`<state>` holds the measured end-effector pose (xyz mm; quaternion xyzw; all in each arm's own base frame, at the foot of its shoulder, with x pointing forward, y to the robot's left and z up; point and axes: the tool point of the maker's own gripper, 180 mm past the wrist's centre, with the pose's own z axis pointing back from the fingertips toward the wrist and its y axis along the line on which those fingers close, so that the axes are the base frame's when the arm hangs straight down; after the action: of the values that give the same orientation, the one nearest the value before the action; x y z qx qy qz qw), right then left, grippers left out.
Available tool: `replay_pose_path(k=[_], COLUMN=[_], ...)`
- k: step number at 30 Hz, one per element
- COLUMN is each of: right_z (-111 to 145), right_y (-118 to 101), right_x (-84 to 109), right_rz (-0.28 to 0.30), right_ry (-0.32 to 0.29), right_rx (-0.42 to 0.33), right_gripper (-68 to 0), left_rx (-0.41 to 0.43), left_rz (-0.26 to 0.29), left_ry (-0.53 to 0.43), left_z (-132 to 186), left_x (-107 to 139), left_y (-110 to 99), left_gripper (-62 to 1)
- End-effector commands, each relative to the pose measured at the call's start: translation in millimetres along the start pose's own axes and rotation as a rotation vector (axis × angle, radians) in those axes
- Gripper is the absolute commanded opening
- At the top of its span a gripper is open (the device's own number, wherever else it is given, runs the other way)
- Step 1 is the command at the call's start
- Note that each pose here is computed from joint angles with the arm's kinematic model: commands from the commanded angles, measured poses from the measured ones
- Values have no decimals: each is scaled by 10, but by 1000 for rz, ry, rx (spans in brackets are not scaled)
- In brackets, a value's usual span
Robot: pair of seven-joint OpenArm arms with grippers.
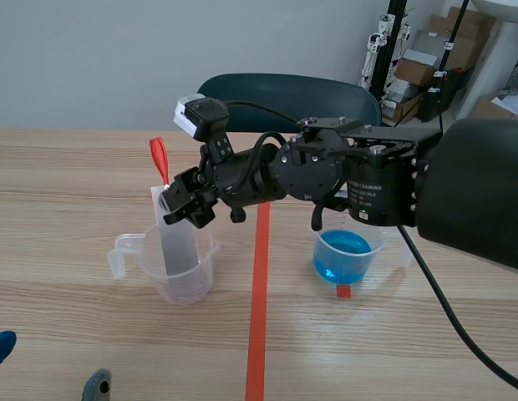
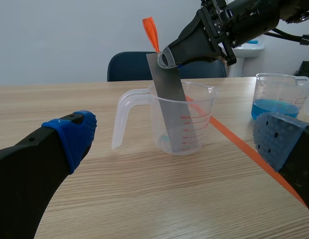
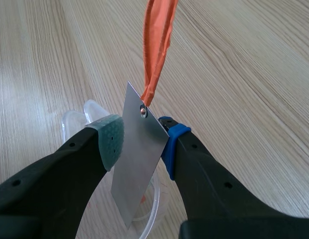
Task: Do the redox reaction experiment. lift the metal plate out of the left beaker
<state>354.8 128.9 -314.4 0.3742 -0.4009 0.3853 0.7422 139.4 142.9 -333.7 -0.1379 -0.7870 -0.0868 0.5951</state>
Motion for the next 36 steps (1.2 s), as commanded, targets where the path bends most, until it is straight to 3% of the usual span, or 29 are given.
replay_pose_path(k=[1, 8, 11, 16, 21, 36], right_z=[-33, -33, -32, -26, -16, 58], right_y=[70, 78, 90, 180, 216, 102], right_x=[220, 210, 196, 188, 175, 96], right_rz=[28, 29, 30, 40, 44, 41], right_ry=[-43, -38, -30, -27, -23, 0], right_rx=[24, 28, 35, 86, 109, 83], right_gripper=[-513, -606, -614, -660, -660, -660], left_rx=[2, 2, 2, 2, 2, 2], left_rz=[-10, -10, -10, -10, -10, -10], left_ry=[-22, -22, -22, -22, -22, -22], left_z=[-9, -9, -9, -9, -9, -9], left_x=[53, 53, 53, 53, 53, 53], left_y=[47, 47, 47, 47, 47, 47], left_gripper=[14, 14, 14, 14, 14, 14])
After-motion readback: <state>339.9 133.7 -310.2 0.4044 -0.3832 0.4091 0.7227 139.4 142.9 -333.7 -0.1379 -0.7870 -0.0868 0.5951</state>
